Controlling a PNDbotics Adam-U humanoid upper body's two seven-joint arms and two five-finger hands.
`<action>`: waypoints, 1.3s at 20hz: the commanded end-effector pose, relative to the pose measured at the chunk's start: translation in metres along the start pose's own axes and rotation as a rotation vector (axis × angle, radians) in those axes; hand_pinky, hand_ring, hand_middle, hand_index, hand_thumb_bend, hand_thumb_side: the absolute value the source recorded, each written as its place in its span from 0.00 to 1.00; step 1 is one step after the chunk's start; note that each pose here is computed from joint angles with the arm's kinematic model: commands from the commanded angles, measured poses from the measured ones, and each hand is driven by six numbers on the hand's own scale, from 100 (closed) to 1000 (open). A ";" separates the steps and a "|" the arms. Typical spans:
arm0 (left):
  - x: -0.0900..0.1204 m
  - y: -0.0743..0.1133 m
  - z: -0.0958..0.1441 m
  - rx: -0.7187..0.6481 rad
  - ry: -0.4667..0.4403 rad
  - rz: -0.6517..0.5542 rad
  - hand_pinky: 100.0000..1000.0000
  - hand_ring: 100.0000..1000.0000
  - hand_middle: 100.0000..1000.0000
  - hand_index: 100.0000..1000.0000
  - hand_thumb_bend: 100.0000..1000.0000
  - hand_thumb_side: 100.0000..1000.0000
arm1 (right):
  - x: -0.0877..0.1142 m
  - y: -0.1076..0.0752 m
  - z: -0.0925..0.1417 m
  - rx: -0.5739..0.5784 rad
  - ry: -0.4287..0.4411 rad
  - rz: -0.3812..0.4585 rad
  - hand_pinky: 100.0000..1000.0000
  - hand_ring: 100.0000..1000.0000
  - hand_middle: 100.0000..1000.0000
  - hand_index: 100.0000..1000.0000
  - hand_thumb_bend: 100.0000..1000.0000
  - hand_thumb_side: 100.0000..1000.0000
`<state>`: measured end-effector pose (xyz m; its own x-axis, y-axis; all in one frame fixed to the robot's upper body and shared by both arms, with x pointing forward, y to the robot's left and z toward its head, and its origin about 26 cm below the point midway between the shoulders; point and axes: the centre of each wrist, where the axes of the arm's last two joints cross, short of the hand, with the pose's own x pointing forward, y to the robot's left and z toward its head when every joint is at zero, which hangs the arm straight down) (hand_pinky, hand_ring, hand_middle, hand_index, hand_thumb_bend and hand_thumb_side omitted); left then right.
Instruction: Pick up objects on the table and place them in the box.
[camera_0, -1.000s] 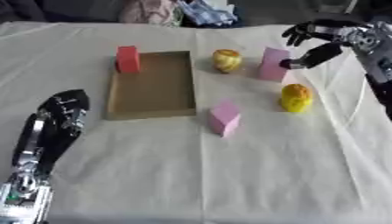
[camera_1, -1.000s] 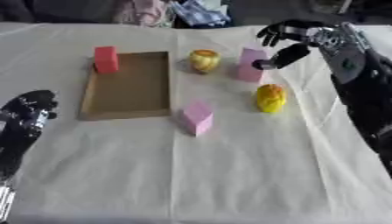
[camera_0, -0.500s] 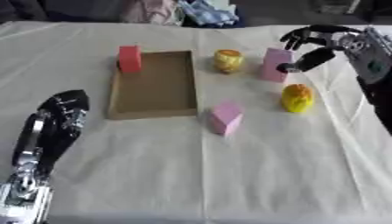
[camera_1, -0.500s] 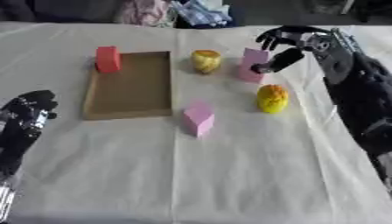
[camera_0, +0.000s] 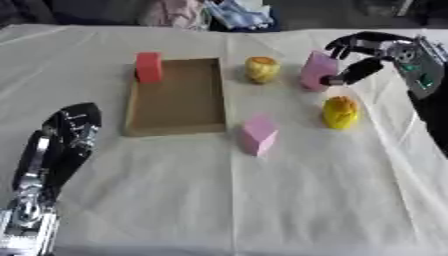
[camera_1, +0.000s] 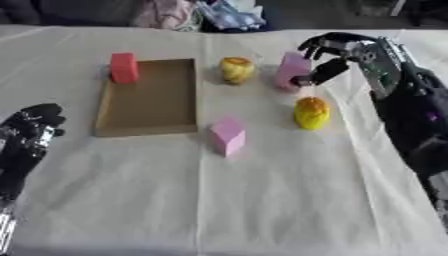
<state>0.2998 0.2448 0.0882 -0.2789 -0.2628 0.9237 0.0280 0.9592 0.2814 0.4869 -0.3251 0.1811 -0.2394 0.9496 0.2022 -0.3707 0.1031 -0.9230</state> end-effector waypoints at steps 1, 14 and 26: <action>0.005 0.003 -0.001 -0.006 -0.020 -0.014 0.70 0.73 0.69 0.74 0.16 0.50 | -0.003 -0.007 0.002 -0.016 0.023 0.017 0.97 0.84 0.77 0.93 0.37 0.39; 0.005 0.002 -0.001 -0.006 -0.020 -0.011 0.70 0.73 0.69 0.74 0.16 0.50 | -0.001 0.002 -0.003 -0.052 0.044 0.050 0.95 0.79 0.71 0.81 0.26 0.31; 0.006 0.002 -0.002 -0.006 -0.024 -0.009 0.70 0.73 0.69 0.74 0.15 0.51 | 0.008 -0.003 -0.003 -0.361 0.031 0.149 0.84 0.62 0.51 0.50 0.00 0.00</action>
<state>0.2998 0.2447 0.0882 -0.2794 -0.2624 0.9236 0.0291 0.9592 0.2813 0.4875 -0.3152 0.1662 -0.2307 0.9696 0.0822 -0.0651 0.0690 -0.9955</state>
